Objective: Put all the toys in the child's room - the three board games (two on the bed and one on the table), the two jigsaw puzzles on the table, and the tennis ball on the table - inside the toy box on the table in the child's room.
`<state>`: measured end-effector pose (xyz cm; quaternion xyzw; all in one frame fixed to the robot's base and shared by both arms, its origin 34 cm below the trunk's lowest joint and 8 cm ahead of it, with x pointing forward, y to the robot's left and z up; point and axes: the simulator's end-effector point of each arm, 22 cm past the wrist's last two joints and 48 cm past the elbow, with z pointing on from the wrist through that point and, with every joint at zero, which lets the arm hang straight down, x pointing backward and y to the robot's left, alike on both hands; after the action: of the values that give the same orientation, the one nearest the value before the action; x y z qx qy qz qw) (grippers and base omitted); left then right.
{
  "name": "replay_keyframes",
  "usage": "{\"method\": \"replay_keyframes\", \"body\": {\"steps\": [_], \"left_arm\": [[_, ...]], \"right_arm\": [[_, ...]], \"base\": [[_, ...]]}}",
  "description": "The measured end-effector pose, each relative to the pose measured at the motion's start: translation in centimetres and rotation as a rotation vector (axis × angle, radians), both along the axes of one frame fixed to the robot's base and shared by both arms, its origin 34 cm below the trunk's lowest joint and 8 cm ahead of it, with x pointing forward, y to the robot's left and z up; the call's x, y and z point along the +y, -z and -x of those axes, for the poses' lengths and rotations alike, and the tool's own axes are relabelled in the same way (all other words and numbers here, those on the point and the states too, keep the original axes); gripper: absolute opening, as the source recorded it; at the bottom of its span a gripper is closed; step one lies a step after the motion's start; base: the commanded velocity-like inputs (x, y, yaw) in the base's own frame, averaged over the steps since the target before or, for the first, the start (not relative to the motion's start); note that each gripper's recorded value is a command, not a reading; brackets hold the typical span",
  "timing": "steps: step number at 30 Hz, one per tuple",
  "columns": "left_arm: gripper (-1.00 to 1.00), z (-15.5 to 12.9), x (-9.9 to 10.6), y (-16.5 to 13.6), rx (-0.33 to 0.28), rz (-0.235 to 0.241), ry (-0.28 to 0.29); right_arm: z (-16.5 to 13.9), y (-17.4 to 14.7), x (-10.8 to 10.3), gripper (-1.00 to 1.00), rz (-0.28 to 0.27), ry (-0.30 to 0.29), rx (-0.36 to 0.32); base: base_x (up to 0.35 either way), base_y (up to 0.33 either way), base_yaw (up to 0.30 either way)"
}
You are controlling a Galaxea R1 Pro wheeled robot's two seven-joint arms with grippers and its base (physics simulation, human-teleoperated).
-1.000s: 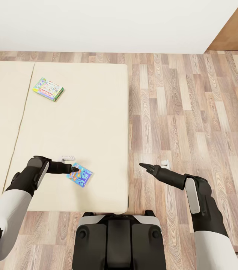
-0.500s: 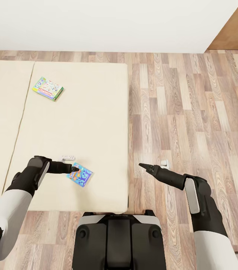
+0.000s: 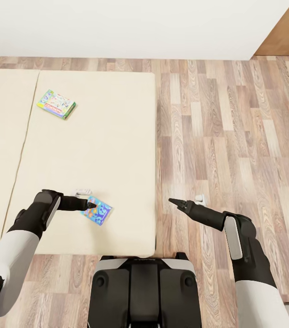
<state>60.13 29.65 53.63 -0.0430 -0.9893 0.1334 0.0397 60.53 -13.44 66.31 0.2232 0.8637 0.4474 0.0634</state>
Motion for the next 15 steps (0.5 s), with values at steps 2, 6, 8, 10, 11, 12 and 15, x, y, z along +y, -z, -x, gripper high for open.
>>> {"method": "replay_keyframes", "body": {"steps": [2, 6, 8, 10, 11, 12, 15], "left_arm": [[1.0, 0.1, 0.0, 0.2, -0.001, 0.001, 0.003], [1.0, 0.4, -0.1, 0.5, 0.0, 0.002, 0.007], [1.0, 0.5, -0.1, 0.7, 0.002, 0.002, 0.008], [1.0, 0.7, 0.0, 0.9, 0.004, 0.002, 0.008], [1.0, 0.7, 0.0, 0.9, 0.005, 0.003, 0.008], [1.0, 0.8, 0.0, 1.0, 0.006, 0.003, 0.008], [1.0, 0.9, 0.0, 1.1, 0.007, 0.003, 0.009]], "right_arm": [[0.1, 0.1, 0.0, 1.0, 0.0, 0.0, 0.003], [0.2, 0.4, 0.0, 1.0, 0.0, 0.0, 0.007], [0.3, 0.5, 0.0, 1.0, 0.0, 0.0, 0.009], [0.4, 0.7, 0.0, 1.0, 0.001, -0.001, 0.012], [0.5, 0.7, 0.0, 1.0, 0.001, -0.001, 0.013], [0.5, 0.8, 0.0, 1.0, 0.001, -0.001, 0.014], [0.6, 0.9, 0.0, 1.0, 0.002, -0.002, 0.015]], "base": [[0.0, 0.0, 0.0], [0.0, 0.0, 0.0], [0.0, 0.0, 0.0], [0.0, 0.0, 0.0], [0.0, 0.0, 0.0], [0.0, 0.0, 0.0], [0.0, 0.0, 0.0]]}}
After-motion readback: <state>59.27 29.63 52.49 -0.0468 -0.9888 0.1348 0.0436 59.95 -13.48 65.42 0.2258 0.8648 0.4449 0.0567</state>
